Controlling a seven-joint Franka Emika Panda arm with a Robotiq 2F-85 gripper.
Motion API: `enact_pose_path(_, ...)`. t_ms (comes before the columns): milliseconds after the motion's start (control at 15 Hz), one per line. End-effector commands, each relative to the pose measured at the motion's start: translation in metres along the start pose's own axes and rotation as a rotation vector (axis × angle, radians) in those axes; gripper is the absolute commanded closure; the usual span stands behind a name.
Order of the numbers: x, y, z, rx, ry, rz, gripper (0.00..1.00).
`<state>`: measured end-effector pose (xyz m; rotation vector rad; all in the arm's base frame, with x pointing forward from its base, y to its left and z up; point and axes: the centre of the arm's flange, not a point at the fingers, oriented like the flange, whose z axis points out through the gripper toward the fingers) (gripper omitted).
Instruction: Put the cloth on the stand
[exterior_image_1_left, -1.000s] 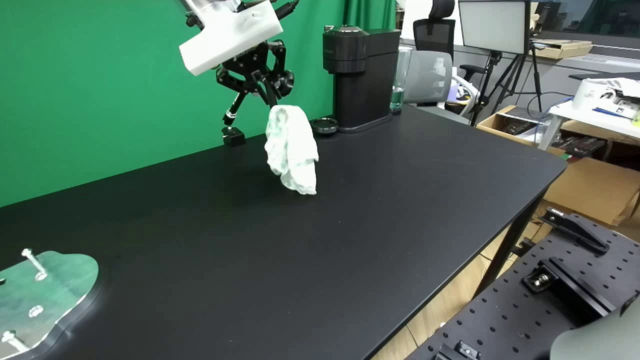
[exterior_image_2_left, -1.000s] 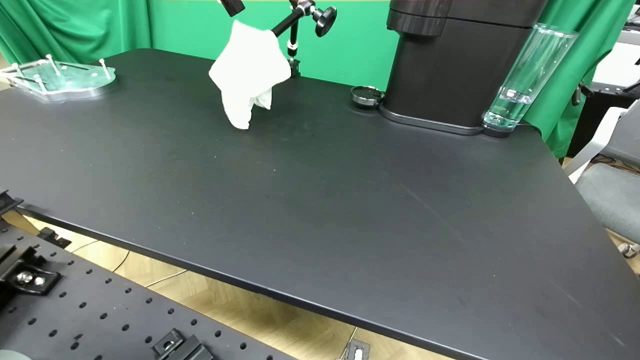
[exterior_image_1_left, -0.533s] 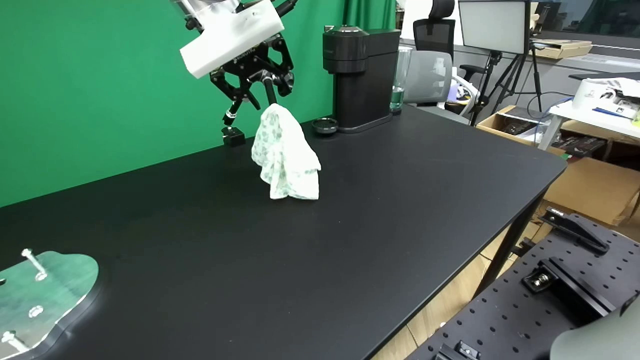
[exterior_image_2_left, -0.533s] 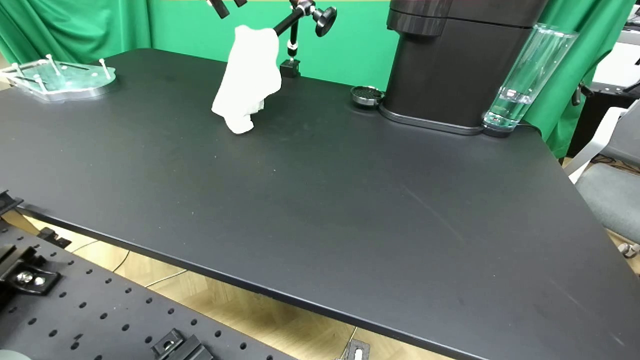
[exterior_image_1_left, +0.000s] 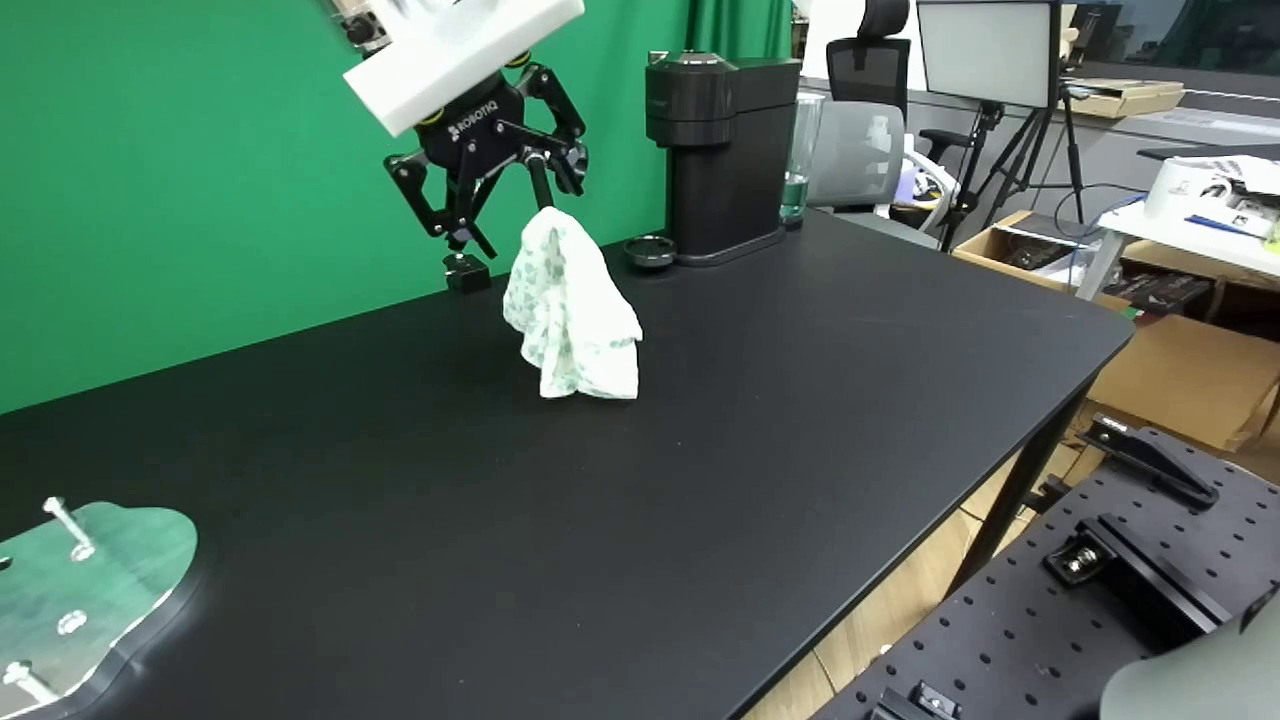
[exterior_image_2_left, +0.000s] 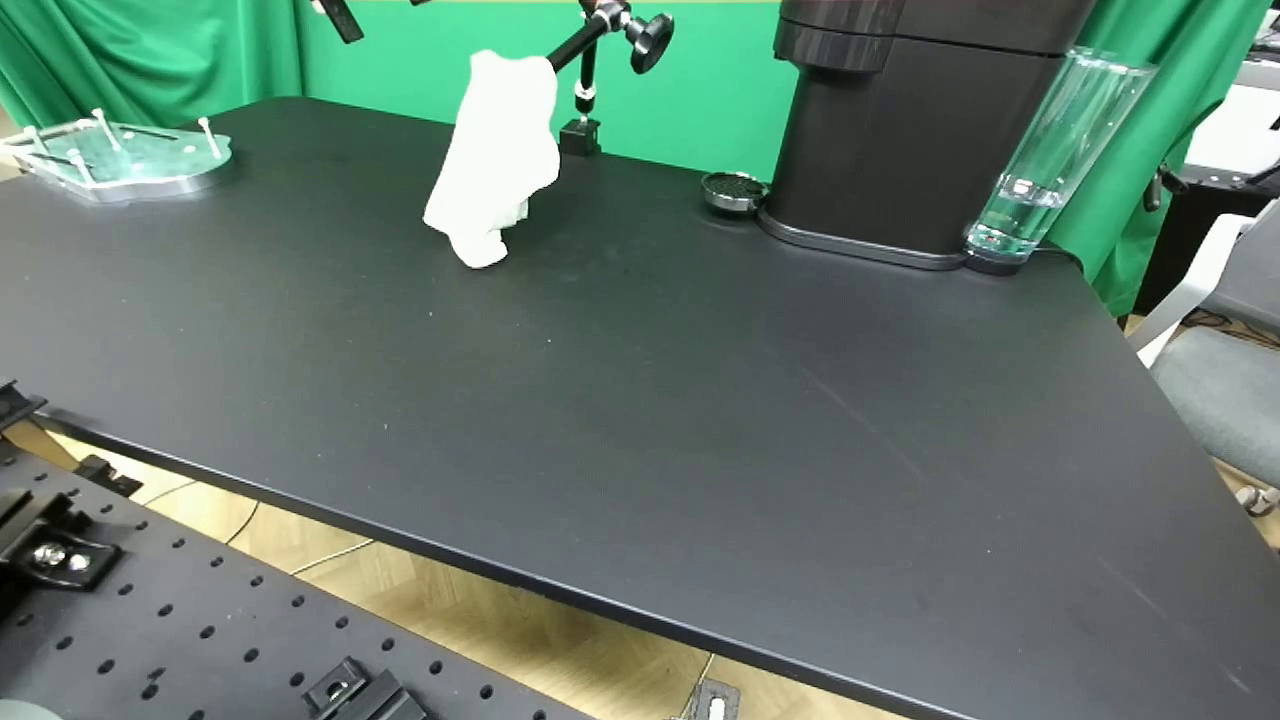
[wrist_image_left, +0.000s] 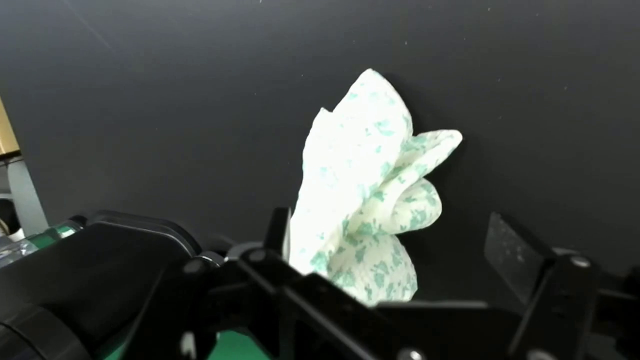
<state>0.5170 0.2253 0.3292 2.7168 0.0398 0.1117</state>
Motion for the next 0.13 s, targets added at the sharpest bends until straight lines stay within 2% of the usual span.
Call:
enact_pose_path(0,-0.0374,0.018,-0.0084,-0.006,0.004,-0.09,0.0)
enact_pose_path(67,-0.0463,0.0193,-0.0063,-0.017,-0.009,-0.11,0.0)
